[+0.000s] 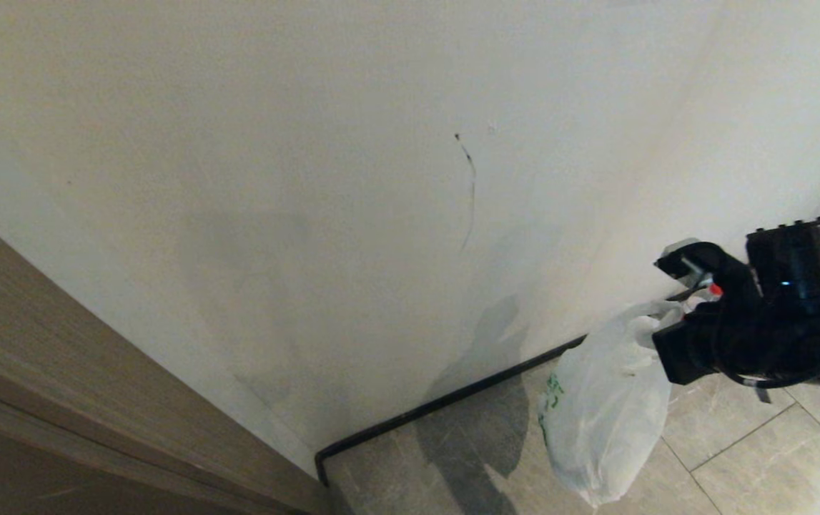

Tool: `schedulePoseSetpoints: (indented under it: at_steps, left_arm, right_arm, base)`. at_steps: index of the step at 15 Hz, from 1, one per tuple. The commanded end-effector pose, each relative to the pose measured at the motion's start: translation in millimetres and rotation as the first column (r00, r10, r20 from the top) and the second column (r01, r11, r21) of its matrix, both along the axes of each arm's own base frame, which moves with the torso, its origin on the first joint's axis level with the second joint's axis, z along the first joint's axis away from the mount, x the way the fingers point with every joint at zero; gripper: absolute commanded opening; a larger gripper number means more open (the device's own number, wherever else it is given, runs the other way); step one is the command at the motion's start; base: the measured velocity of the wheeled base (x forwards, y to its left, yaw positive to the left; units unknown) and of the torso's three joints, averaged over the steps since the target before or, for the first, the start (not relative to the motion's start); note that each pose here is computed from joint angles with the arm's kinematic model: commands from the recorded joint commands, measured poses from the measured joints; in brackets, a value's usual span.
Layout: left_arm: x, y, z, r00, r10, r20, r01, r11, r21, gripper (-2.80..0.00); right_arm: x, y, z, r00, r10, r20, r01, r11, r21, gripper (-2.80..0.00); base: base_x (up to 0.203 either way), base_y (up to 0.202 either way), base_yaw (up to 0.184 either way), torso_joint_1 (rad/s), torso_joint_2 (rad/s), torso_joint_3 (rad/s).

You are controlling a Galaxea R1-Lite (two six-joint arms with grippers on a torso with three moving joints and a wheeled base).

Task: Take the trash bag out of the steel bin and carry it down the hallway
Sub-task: Put the trash bag at the door

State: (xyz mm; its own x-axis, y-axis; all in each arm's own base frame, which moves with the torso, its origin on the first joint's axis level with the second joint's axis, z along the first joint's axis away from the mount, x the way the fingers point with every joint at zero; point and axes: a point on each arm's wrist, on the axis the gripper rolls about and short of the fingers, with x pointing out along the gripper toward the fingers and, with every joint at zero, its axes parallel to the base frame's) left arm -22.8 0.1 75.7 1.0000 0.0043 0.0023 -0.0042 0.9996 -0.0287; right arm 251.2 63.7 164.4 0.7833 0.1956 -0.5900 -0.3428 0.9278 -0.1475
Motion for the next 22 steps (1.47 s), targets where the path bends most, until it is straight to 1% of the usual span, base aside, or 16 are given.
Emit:
schedulePoseSetpoints:
  at_steps: [1, 2, 4, 5, 7, 9, 13, 16, 18, 21, 22]
  left_arm:
    - [0, 0, 0, 1.0, 0.0, 0.0, 0.0, 1.0, 0.0, -2.8]
    - [0, 0, 0, 1.0, 0.0, -0.001, 0.0, 1.0, 0.0, -2.8]
    - [0, 0, 0, 1.0, 0.0, -0.001, 0.0, 1.0, 0.0, -2.8]
    - [0, 0, 0, 1.0, 0.0, -0.001, 0.0, 1.0, 0.0, -2.8]
    - [0, 0, 0, 1.0, 0.0, -0.001, 0.0, 1.0, 0.0, -2.8]
    - [0, 0, 0, 1.0, 0.0, 0.0, 0.0, 1.0, 0.0, -2.8]
    - [0, 0, 0, 1.0, 0.0, -0.001, 0.0, 1.0, 0.0, -2.8]
    - [0, 0, 0, 1.0, 0.0, 0.0, 0.0, 1.0, 0.0, -2.8]
    - [0, 0, 0, 1.0, 0.0, -0.001, 0.0, 1.0, 0.0, -2.8]
    - [0, 0, 0, 1.0, 0.0, -0.001, 0.0, 1.0, 0.0, -2.8]
    - [0, 0, 0, 1.0, 0.0, -0.001, 0.0, 1.0, 0.0, -2.8]
  right_arm:
    - [35, 14, -43, 0.998, 0.036, -0.051, -0.039, 0.998, -0.049, -2.8]
    - [47, 18, -51, 0.999, 0.052, 0.002, -0.052, 0.997, -0.064, -2.8]
    - [60, 23, -66, 0.993, 0.098, 0.062, -0.09, 0.989, -0.118, -2.8]
    - [65, 25, -73, 0.99, 0.119, 0.074, -0.108, 0.984, -0.139, -2.8]
    - [71, 27, -87, 0.989, 0.135, 0.067, -0.123, 0.979, -0.161, -2.8]
    - [76, 30, -98, 0.987, 0.145, 0.07, -0.131, 0.977, -0.169, -2.8]
    - [86, 41, -114, 0.977, 0.167, 0.129, -0.146, 0.976, -0.163, -2.8]
    - [89, 45, -124, 0.974, 0.176, 0.143, -0.153, 0.975, -0.159, -2.8]
    - [91, 47, -134, 0.973, 0.178, 0.144, -0.155, 0.975, -0.158, -2.8]
    - [92, 47, -142, 0.974, 0.176, 0.142, -0.155, 0.977, -0.148, -2.8]
    - [90, 47, -145, 0.976, 0.178, 0.128, -0.158, 0.976, -0.15, 0.0]
  base:
    - [0.0, 0.0, 0.0, 0.0, 0.0, 0.0]
    - [0.0, 0.0, 0.0, 0.0, 0.0, 0.0]
    - [0.0, 0.0, 0.0, 0.0, 0.0, 0.0]
    - [0.0, 0.0, 0.0, 0.0, 0.0, 0.0]
    - [0.0, 0.0, 0.0, 0.0, 0.0, 0.0]
    - [0.0, 0.0, 0.0, 0.0, 0.0, 0.0]
    - [0.0, 0.0, 0.0, 0.0, 0.0, 0.0]
    - [0.0, 0.0, 0.0, 0.0, 0.0, 0.0]
    - [0.0, 0.0, 0.0, 0.0, 0.0, 0.0]
    - [0.0, 0.0, 0.0, 0.0, 0.0, 0.0]
    - [0.0, 0.0, 0.0, 0.0, 0.0, 0.0]
